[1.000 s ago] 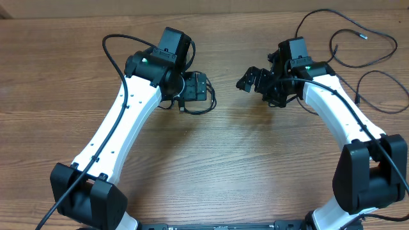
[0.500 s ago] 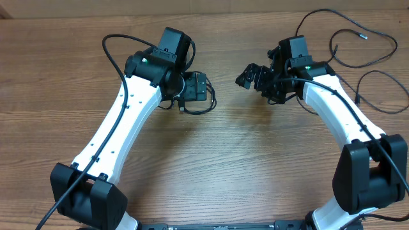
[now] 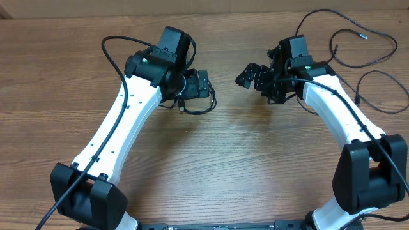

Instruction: Untangle cables

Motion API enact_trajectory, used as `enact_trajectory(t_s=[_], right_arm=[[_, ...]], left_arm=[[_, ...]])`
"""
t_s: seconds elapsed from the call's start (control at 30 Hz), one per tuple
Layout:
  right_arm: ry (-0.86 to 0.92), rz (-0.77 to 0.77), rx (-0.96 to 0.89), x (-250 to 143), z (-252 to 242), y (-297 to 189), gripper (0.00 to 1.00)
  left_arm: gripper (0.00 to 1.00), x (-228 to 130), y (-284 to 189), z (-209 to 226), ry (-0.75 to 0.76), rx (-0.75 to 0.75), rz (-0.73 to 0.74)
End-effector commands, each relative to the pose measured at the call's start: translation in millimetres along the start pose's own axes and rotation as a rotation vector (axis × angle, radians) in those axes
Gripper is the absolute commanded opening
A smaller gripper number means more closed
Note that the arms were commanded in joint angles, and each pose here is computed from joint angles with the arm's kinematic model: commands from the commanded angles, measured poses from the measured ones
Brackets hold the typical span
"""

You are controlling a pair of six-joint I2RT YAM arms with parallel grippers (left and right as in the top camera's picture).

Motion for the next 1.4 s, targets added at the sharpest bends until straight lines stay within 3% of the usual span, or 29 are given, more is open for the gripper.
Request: enact_trajectory(t_s=[0.0,0.27,0.43,0.83,0.93,1.13,1.23,1.37], right_arm=[[0.005,0.008,0.007,-1,0,2,1.0],[-0.026,0.018,0.043,-5,10,6,1.0],[-0.133,0.0,0.01,-24,30,21,0.99],[-0.31,-0.226,-0.04,-30,66,73,1.0],[-0.333,-0.203,-0.011,-30,66,87,1.0],[-0.554,-0.148,0.014,-34,65,101,0.82],[-0.587,-0.137,0.001,-35,61,107,0.8],[-0.585,-0.122,-0.008,-36,57,117,0.64]], left_arm=[[1.0,4,1,17,-0.101,0.044,-0.006],[1.0,3,-5,64,-0.273,0.071,0.033],[1.0,0,-12,103,-0.395,0.122,0.041],[1.0,-18,-16,112,-0.44,0.134,0.142],[1.0,-18,-16,113,-0.439,0.143,0.14],[1.0,-18,-16,113,-0.439,0.143,0.143],[0.99,-18,-16,113,-0.439,0.143,0.143],[1.0,-18,-16,113,-0.439,0.143,0.143]])
Point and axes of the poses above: each gripper's point midway between its finger pads, its own y axis out along the fingers, its own z axis along the line the jaws close on, x = y × z, the point moved 7 cm from there along -y, back along the fingers, and after that the axes turned 12 degrees about y, right-handed, at the moved point
